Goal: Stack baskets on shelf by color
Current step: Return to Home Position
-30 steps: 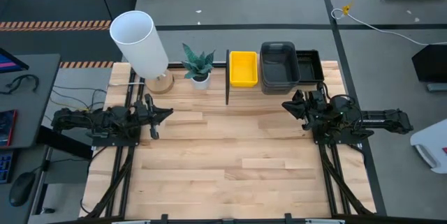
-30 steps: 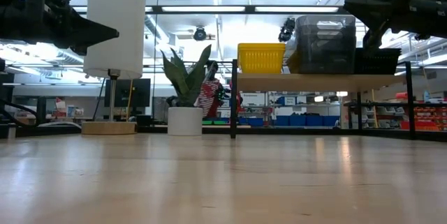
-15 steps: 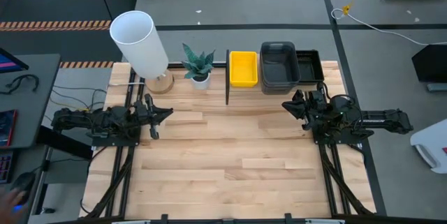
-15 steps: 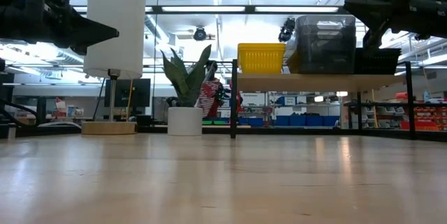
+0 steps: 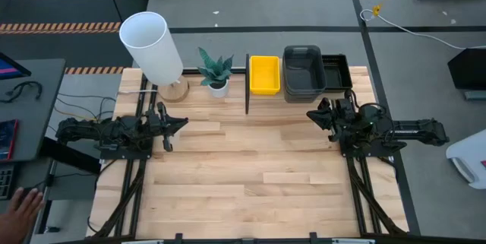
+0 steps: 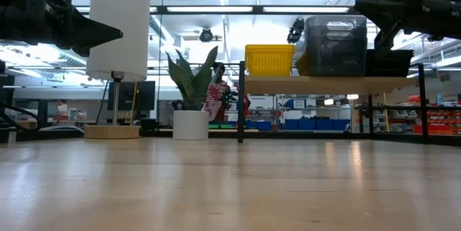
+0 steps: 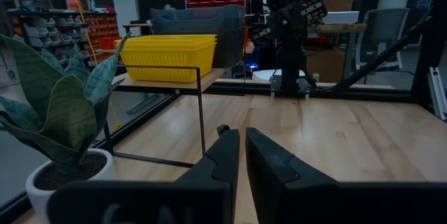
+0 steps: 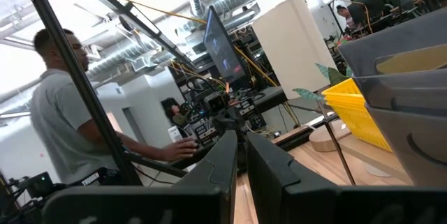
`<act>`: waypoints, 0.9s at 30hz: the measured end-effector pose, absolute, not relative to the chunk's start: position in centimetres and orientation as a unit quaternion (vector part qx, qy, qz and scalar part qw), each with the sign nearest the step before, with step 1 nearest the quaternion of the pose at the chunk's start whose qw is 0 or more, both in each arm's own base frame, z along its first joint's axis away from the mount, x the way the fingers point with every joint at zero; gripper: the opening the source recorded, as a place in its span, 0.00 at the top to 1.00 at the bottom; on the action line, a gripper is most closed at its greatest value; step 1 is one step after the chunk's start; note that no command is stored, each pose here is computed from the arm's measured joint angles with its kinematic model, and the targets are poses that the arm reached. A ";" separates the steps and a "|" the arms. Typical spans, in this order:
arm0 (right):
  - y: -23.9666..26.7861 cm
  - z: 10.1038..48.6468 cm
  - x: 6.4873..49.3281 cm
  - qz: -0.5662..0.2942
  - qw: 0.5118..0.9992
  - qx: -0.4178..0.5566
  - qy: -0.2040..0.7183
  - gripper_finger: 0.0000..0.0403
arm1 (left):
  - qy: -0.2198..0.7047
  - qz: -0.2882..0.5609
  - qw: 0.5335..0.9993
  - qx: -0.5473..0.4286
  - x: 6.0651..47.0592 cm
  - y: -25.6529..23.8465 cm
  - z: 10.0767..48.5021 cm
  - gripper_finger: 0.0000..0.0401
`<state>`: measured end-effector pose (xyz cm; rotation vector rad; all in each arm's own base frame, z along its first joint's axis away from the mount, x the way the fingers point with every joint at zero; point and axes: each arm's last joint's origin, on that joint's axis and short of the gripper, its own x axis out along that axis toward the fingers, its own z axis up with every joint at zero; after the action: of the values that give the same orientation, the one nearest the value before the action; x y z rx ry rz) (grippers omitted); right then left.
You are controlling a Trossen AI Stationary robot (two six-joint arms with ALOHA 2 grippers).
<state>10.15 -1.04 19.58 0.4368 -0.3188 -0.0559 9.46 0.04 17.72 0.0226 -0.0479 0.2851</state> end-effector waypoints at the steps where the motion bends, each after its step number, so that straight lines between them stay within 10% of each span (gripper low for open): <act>1: -1.0 19.6 10.2 -0.027 0.963 0.216 -0.157 0.91 | -0.024 0.142 0.990 0.011 9.5 0.0 17.7 0.91; 27: -1.0 19.6 10.2 -0.027 0.963 0.216 -0.157 0.91 | -0.024 0.142 0.990 0.011 9.5 0.0 17.7 0.92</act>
<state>10.16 -1.04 19.57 0.4368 -0.3183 -0.0556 9.46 0.04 17.73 0.0222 -0.0480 0.2851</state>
